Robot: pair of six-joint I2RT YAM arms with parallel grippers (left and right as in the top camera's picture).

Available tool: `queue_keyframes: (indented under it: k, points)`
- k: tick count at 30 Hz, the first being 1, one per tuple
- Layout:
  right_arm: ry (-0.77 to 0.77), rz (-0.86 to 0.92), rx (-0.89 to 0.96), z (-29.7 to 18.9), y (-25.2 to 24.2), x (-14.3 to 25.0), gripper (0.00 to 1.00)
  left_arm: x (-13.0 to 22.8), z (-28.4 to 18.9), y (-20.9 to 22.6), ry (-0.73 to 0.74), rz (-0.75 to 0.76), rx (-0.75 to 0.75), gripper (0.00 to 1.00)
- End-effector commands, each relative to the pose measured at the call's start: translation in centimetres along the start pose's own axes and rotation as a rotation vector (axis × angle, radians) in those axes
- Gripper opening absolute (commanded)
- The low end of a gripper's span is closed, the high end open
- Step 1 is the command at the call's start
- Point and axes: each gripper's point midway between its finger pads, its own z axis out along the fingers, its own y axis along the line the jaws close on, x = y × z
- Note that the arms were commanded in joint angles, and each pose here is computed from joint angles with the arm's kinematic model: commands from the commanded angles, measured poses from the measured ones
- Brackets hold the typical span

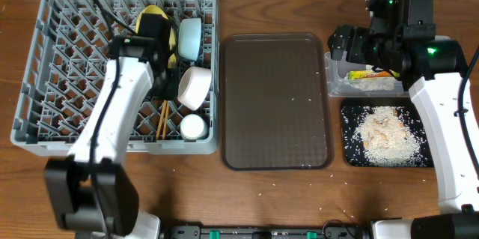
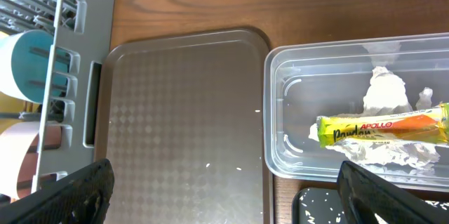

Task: Sort waste into correct bins and load items into the dishwasher
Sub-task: 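Carry the chopstick left and insert it into the rack, then open the left gripper and withdraw it toward the front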

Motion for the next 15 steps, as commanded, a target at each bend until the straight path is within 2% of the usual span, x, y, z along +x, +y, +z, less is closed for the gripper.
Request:
queue_keyframes:
  k: [1, 6, 10, 15]
  points:
    - [-0.007, -0.012, -0.004, -0.1, 0.3, -0.2, 0.99, -0.9, -7.6, -1.0, -0.216, -0.027, 0.138, 0.37]
    - [-0.007, -0.012, -0.004, -0.1, 0.3, -0.2, 0.99, -0.2, -14.6, -0.6, -0.455, -0.049, 0.189, 0.37]
    - [-0.007, -0.012, -0.004, -0.1, 0.3, -0.2, 0.99, 1.8, -19.2, -0.3, -0.601, -0.052, 0.222, 0.37]
    - [-0.007, -0.012, -0.004, -0.1, 0.3, -0.2, 0.99, 4.1, -21.8, 0.8, -0.765, -0.058, 0.169, 0.41]
